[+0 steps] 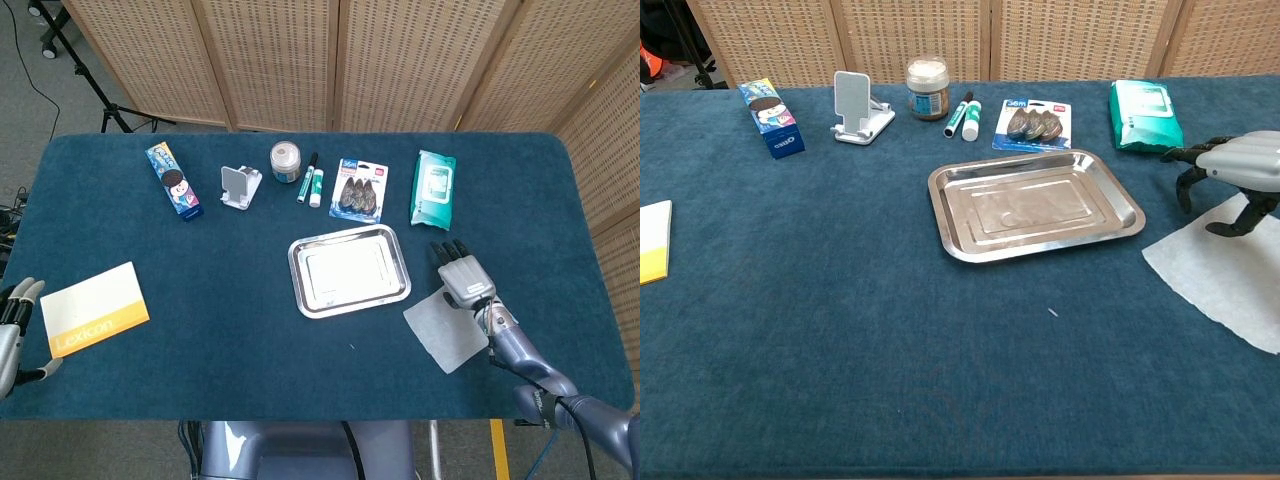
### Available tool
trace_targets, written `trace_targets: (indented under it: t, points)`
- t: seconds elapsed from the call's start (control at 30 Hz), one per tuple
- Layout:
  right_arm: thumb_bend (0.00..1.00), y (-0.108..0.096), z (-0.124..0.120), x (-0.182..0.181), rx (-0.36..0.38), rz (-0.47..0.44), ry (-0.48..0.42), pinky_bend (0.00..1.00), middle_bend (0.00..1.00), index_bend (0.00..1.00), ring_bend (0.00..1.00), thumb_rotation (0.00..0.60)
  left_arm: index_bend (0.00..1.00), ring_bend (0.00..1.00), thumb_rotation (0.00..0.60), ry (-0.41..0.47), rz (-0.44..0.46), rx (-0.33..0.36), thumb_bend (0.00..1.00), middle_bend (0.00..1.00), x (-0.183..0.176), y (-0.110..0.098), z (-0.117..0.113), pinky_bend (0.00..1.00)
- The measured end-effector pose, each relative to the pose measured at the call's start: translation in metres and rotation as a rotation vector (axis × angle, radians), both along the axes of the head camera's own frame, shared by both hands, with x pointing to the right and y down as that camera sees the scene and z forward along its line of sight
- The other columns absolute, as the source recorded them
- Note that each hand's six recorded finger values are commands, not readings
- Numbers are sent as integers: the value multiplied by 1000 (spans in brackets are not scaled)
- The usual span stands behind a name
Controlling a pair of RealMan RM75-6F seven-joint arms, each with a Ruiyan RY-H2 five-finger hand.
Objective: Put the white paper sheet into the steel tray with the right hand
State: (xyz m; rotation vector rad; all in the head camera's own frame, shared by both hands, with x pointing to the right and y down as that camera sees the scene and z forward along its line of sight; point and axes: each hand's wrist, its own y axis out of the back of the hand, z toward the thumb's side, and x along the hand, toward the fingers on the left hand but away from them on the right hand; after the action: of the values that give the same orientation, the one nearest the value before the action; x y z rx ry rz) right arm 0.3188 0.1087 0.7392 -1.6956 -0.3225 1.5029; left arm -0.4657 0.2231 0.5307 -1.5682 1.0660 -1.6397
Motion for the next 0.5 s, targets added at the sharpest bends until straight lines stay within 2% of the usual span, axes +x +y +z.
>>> trace_targets:
  t: [0.17, 0.3, 0.5]
  points:
    - [520, 1, 5, 5, -9, 6, 10, 0, 0, 585, 0, 600, 0, 0, 600, -4, 0, -2, 0, 0, 1, 0, 2, 0]
    - [565, 1, 8, 9, -12, 16, 10, 0, 0, 615, 0, 600, 0, 0, 600, -5, -2, 1, 0, 0, 1, 0, 2, 0]
    - [569, -1, -1, 8, 13, 36, -26, 0, 0, 638, 0, 600, 0, 0, 600, -4, 2, -1, 0, 0, 3, 0, 2, 0]
